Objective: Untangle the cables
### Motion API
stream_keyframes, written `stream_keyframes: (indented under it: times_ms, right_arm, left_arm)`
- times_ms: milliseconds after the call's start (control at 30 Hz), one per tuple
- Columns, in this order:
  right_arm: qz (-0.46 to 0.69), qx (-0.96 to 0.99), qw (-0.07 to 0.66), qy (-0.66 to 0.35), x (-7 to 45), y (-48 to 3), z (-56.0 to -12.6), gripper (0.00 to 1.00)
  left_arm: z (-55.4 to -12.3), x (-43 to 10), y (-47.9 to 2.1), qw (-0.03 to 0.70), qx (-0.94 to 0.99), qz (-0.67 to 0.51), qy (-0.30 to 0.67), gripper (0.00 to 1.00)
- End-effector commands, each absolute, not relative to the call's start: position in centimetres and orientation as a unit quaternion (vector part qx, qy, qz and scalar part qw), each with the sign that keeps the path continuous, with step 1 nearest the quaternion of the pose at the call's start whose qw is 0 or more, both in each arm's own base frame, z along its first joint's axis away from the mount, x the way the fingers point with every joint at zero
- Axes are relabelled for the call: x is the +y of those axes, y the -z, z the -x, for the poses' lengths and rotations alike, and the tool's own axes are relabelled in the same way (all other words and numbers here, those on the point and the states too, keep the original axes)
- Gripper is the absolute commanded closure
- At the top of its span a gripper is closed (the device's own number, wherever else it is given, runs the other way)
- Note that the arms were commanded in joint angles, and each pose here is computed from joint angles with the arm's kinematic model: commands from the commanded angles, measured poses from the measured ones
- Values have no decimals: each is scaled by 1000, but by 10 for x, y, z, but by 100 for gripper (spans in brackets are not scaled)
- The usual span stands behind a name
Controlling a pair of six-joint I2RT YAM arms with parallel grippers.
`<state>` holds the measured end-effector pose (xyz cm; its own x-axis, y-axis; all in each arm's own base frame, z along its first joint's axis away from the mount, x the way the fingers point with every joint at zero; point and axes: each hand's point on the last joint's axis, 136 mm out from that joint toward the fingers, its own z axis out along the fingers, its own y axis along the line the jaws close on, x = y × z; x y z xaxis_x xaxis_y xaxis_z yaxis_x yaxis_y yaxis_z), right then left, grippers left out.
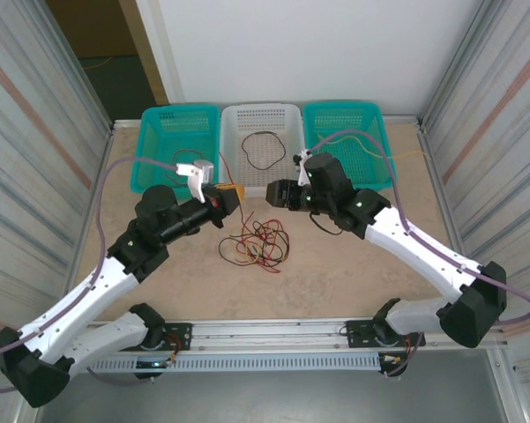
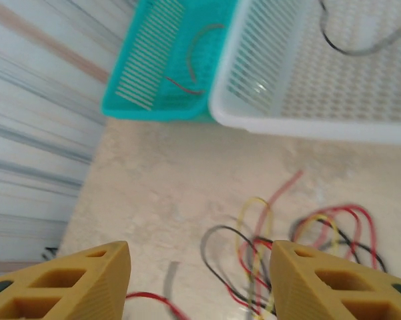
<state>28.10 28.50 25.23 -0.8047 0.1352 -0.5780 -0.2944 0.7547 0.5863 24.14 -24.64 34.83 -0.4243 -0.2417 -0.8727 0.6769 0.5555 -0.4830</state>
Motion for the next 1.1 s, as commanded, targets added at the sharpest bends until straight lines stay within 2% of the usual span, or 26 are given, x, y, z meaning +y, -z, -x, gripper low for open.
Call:
stream_keyframes:
  times_ms: [0, 167, 367, 667, 900, 1067]
  right_arm:
    - [64, 903, 238, -352, 297, -215, -262, 43]
    - [117, 910, 206, -339, 319, -184, -245, 43]
    - [124, 929, 160, -309, 326, -133, -236, 52]
    - [70, 963, 121, -229, 285, -60, -234, 60]
    - [73, 964, 144, -212, 270, -75, -238, 59]
    - [110, 949, 230, -188, 264, -132, -245, 51]
  left_arm:
    - [-234, -248, -376, 517, 697, -159, 472, 100]
    - [-230, -252, -392, 511, 687, -167, 489, 100]
    - [-233, -237, -415, 537, 688, -149, 466, 100]
    - [-250, -190, -433, 577, 702, -59, 413, 100]
    - [-265, -157, -413, 550, 744, 9, 379, 100]
    - [-270, -155, -399, 525, 761, 22, 380, 100]
